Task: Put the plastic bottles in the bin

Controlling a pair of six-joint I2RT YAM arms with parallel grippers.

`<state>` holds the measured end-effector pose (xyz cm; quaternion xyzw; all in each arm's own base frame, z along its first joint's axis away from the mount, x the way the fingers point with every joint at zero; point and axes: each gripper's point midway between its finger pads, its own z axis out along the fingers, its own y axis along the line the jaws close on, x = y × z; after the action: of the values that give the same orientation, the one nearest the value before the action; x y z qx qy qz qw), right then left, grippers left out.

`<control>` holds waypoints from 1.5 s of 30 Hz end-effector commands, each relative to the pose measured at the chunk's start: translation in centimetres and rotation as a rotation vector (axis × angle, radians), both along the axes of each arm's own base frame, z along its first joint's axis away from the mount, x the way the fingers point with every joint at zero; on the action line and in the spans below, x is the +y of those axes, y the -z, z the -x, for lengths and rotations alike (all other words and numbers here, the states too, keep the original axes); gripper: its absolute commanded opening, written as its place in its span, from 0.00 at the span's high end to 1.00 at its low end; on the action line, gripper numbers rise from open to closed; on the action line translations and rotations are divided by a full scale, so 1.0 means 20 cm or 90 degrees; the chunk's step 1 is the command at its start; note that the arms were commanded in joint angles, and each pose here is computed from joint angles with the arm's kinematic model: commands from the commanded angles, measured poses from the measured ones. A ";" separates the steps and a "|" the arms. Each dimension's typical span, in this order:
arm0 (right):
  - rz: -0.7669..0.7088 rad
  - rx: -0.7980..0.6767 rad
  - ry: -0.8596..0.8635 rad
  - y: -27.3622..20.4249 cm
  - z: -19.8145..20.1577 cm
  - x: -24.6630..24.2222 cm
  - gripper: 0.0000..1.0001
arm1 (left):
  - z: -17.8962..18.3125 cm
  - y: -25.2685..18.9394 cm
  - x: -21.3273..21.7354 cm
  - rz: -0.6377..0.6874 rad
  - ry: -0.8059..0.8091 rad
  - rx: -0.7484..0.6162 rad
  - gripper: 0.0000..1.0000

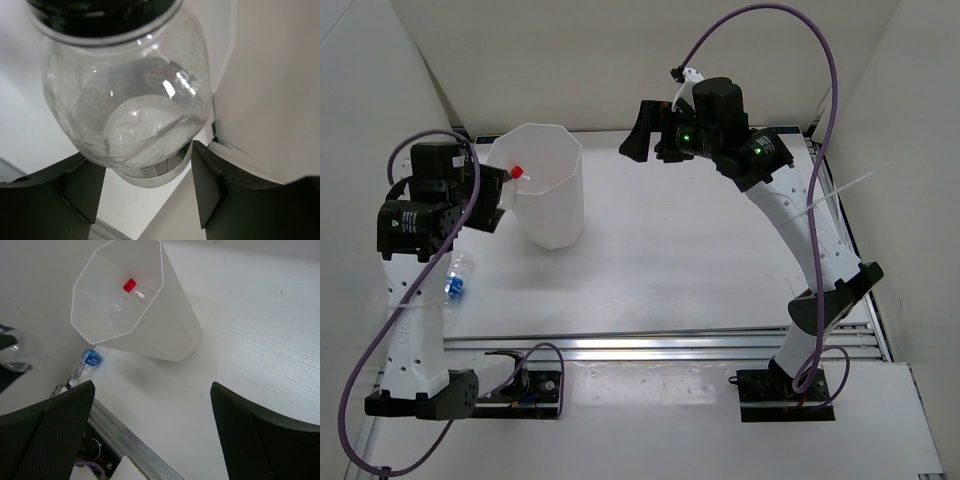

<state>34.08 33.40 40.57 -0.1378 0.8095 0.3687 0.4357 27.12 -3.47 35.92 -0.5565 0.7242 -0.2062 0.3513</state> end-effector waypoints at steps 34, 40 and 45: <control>0.039 0.035 0.011 0.13 0.02 -0.19 0.00 | -0.06 0.04 0.49 -0.513 0.069 0.130 0.00; 0.030 0.088 -0.004 0.25 0.02 -0.16 0.00 | 0.12 0.45 0.69 -0.640 0.046 0.356 0.00; 0.025 0.130 -0.007 0.39 0.09 -0.17 0.00 | 0.13 0.52 0.81 -0.694 0.037 0.413 0.00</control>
<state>33.40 29.98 32.65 -0.1149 0.8634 0.3442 0.3506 25.39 9.73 21.83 -0.2999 0.8541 0.3063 0.2946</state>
